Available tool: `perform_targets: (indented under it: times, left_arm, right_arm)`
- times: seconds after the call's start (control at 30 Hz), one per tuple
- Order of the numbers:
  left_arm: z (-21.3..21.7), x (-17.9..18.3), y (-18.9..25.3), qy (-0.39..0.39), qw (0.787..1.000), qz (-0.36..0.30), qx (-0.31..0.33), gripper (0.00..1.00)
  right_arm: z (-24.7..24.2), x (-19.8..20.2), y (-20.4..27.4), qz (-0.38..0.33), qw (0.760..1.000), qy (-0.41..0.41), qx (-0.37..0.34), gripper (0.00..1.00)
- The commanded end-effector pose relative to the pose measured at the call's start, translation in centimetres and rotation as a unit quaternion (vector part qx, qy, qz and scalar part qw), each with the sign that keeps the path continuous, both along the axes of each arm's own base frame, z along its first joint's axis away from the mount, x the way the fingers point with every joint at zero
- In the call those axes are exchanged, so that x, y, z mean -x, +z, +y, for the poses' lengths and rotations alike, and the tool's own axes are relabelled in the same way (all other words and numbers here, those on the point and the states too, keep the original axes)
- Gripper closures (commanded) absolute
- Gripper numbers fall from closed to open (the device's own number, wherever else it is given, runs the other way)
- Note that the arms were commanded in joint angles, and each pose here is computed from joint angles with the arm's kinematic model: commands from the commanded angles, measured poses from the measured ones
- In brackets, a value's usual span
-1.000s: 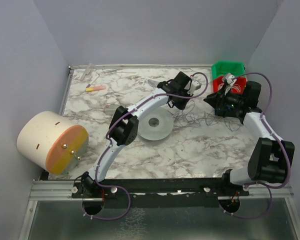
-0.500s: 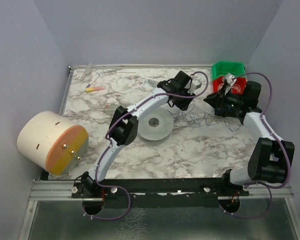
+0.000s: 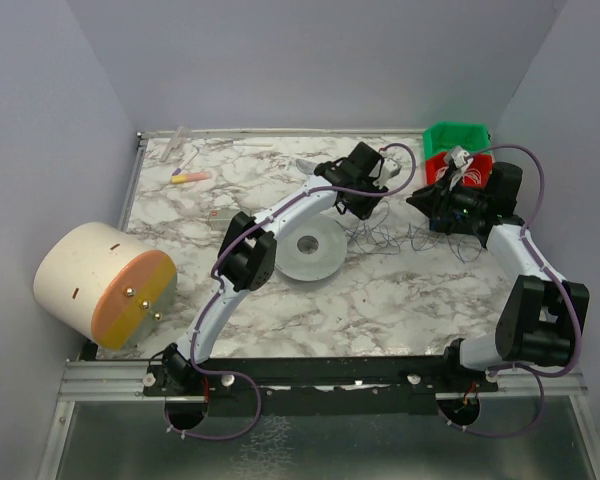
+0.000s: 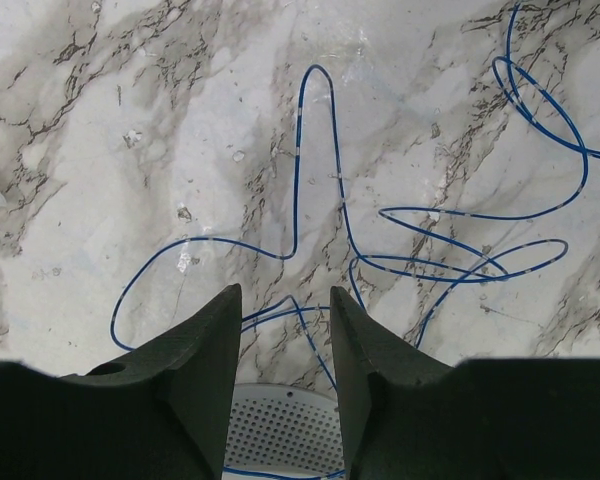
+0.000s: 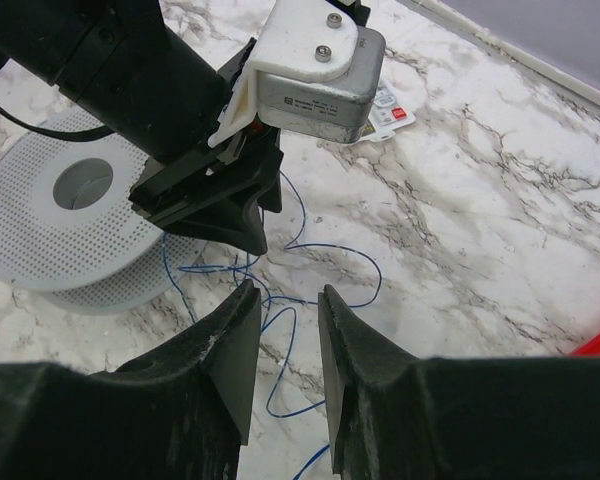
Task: Wrap the cables
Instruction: Adjust the cable at the center of the board.
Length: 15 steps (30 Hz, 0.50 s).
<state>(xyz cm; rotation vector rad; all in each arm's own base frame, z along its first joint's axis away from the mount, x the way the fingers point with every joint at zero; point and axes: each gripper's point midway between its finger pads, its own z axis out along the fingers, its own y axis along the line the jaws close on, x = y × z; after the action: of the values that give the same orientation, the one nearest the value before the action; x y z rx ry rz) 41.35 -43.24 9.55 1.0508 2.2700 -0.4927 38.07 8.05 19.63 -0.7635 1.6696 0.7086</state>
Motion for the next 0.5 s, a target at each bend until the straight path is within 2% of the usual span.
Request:
perform_targets:
  times: [0.0, 0.3, 0.47]
  left_arm:
    - [0.5, 1.2, 1.4, -0.014, 1.000, 0.003, -0.002, 0.59]
    - [0.8, 1.6, 1.9, -0.020, 1.000, 0.003, -0.002, 0.58]
    - [0.4, 1.0, 3.7, -0.011, 1.000, -0.014, 0.014, 0.51]
  right_arm:
    - [0.0, -0.1, 1.7, -0.023, 1.000, 0.007, -0.003, 0.66]
    - [0.0, -0.1, 1.6, -0.020, 1.000, 0.008, -0.005, 0.66]
    - [0.1, -0.1, 1.6, -0.019, 1.000, 0.010, -0.007, 0.66]
